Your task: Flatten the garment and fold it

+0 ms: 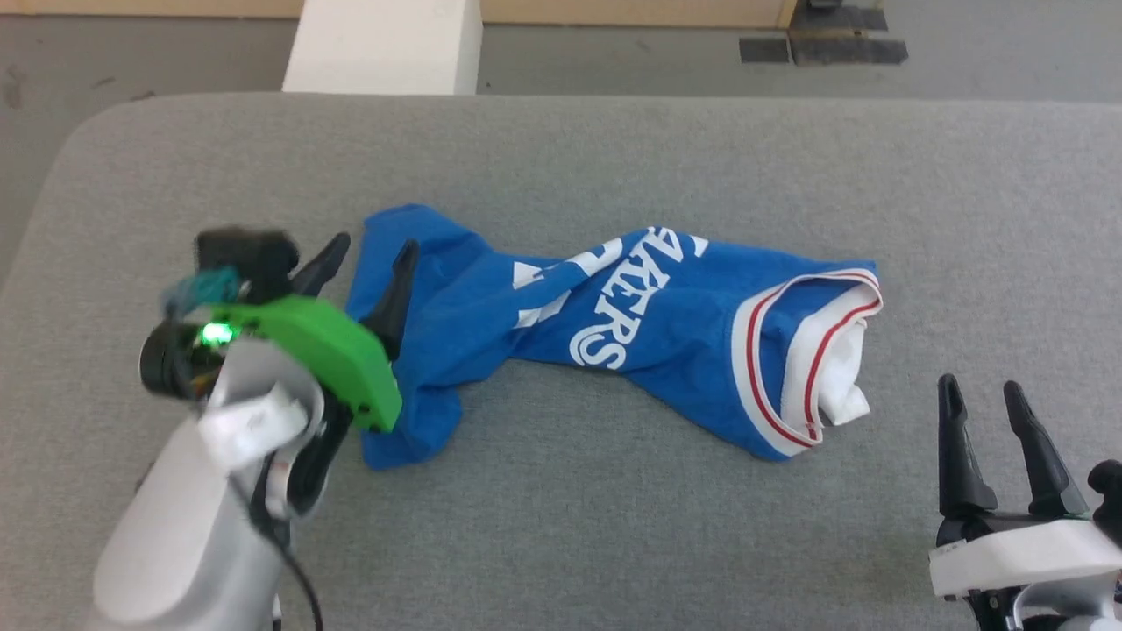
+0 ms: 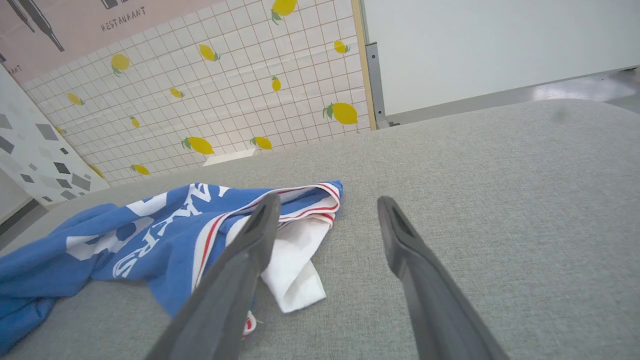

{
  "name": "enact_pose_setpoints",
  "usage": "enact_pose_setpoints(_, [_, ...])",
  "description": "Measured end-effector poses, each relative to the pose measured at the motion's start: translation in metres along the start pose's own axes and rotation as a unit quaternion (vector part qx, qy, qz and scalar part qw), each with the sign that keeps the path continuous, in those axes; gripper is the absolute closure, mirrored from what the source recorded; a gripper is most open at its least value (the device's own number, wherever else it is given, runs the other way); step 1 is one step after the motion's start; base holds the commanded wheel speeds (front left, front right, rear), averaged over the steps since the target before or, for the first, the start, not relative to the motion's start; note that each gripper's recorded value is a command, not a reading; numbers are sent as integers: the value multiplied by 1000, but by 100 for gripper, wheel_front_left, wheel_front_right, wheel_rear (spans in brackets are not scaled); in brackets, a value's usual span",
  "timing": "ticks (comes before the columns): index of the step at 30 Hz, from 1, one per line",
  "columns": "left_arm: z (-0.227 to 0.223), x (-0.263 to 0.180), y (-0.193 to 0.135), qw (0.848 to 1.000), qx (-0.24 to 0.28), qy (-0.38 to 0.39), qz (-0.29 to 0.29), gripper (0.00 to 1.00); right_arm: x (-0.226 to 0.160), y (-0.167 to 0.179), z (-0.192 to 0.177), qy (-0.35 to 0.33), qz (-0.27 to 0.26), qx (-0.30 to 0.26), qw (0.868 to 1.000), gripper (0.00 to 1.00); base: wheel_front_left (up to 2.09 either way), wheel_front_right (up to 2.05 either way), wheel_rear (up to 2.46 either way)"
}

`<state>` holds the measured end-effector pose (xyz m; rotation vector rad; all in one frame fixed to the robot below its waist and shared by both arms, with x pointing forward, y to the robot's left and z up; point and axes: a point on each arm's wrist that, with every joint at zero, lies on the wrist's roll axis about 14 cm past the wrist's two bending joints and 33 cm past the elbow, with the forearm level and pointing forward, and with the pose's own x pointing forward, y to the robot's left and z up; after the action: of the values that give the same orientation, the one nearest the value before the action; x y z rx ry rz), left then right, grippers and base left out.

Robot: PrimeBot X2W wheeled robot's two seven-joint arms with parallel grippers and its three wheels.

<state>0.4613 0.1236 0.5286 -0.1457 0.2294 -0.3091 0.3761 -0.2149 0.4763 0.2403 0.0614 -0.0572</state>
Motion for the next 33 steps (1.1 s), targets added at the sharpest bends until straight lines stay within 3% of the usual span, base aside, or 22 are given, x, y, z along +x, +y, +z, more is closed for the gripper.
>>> enact_pose_setpoints(6, [-56,34,16,989,49,141,11,0,2,-10,-8,12,-16,-2,1000,0,0,0,0])
enact_pose_setpoints(12, [-123,41,36,957,71,280,35,0,4,-21,-15,23,-33,-6,999,0,0,0,0])
enact_pose_setpoints(15, [-135,49,38,952,71,295,35,0,6,-25,-17,29,-40,-9,999,0,0,0,0])
enact_pose_setpoints(16, [-135,54,36,953,69,292,32,63,7,-27,-17,29,-41,-10,999,0,0,0,0])
enact_pose_setpoints(17, [-135,59,32,956,66,283,27,100,8,-28,-18,30,-44,-12,999,0,0,0,0])
enact_pose_setpoints(26, [-123,72,5,977,29,209,-14,100,18,-20,-17,36,-28,-25,999,0,0,0,0])
enact_pose_setpoints(33, [-32,71,-13,999,-24,35,-32,100,26,-1,-14,32,0,-18,999,0,0,0,0])
